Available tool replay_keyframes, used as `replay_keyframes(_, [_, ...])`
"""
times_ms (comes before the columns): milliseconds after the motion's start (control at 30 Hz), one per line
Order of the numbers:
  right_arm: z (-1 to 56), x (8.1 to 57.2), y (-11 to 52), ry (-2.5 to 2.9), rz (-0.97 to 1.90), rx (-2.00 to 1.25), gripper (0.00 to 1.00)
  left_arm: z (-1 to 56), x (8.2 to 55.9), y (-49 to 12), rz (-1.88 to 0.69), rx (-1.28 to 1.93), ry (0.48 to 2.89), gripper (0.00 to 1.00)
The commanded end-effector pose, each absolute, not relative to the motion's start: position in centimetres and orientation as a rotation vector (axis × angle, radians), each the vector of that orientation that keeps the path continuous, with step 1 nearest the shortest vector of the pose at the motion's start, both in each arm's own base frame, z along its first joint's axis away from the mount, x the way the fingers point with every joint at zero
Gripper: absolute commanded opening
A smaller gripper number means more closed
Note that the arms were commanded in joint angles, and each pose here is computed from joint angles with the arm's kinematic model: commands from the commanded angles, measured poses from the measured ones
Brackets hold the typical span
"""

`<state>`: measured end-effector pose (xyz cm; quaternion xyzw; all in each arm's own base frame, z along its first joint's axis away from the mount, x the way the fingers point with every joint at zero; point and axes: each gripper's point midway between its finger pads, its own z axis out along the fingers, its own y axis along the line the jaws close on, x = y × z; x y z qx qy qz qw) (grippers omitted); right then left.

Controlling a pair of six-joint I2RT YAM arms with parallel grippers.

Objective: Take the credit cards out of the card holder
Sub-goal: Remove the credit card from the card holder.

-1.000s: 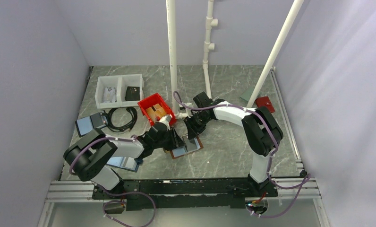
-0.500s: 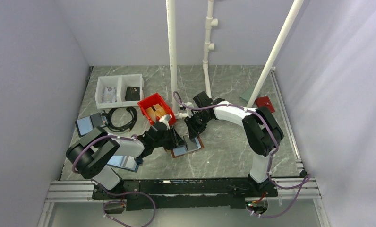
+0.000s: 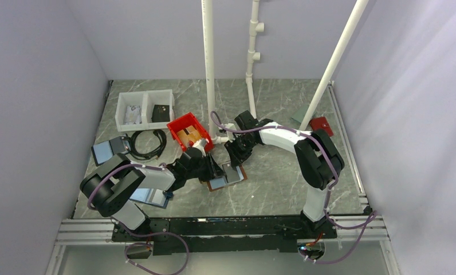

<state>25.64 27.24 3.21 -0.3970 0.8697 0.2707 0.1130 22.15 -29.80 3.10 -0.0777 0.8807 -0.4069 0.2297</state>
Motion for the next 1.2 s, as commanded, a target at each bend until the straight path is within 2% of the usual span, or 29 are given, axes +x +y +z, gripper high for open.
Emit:
replay_keyframes(0, [4.6,26.5,27.4,2.511,0.776,-1.170,0.33,3.2,22.6,-29.7,-1.119,-0.236,2.408,0.33])
replay_keyframes(733, [2.1,22.9,29.3,2.652,1.118,-1.114,0.32,3.3,22.4,-30.4,-1.209,-0.269,2.377,0.32])
replay_keyframes(1167, [2.5,20.5,30.7,2.677,1.429,-1.064,0.31,3.1,22.5,-30.1,-1.239,-0.320,2.359,0.20])
